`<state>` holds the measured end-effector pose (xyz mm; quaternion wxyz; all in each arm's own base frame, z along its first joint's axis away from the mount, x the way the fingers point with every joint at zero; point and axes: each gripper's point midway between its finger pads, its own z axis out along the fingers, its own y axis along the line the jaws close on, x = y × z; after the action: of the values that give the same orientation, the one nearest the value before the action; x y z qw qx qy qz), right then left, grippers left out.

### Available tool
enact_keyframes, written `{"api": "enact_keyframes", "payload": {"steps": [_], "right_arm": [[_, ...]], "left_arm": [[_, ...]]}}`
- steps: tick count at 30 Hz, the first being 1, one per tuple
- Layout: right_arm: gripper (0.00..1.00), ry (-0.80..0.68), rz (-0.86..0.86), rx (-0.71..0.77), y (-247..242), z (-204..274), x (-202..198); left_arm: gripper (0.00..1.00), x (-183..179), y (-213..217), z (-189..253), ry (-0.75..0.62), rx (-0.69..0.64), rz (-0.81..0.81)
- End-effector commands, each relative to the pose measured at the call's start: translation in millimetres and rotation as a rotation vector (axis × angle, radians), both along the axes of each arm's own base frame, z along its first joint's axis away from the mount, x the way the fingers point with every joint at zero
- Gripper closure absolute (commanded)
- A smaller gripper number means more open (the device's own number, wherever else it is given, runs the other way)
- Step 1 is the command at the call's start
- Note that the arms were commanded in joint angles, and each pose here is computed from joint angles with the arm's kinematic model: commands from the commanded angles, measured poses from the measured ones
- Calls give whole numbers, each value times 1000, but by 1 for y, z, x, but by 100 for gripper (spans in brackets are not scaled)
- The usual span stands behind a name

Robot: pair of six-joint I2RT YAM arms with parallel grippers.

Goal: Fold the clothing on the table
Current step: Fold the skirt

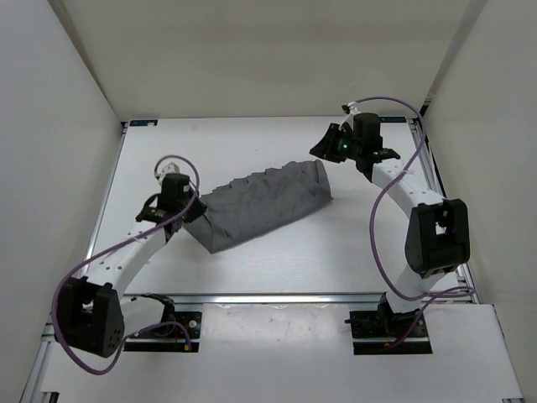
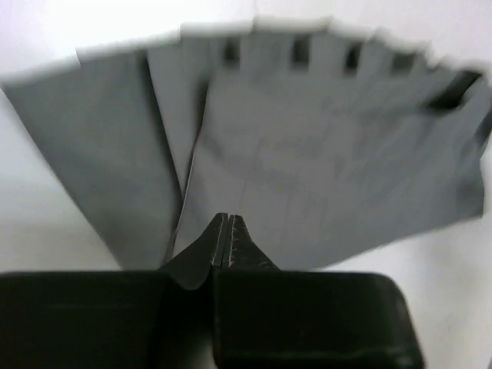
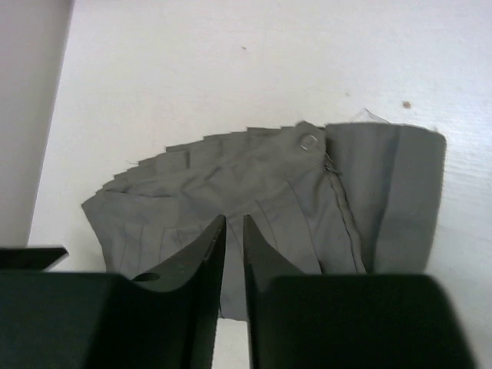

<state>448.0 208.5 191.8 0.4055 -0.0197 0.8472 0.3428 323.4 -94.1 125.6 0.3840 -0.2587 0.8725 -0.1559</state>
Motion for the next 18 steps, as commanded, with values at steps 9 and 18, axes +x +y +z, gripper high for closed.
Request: {"api": "enact_keyframes", "payload": {"steps": [9, 18], "right_arm": [[100, 514, 66, -224, -3, -115, -3], [100, 790, 99, -466, -29, -171, -59]], "left_arm": [[100, -18, -49, -84, 220, 124, -184], [100, -43, -42, -131, 469, 286, -261]]}}
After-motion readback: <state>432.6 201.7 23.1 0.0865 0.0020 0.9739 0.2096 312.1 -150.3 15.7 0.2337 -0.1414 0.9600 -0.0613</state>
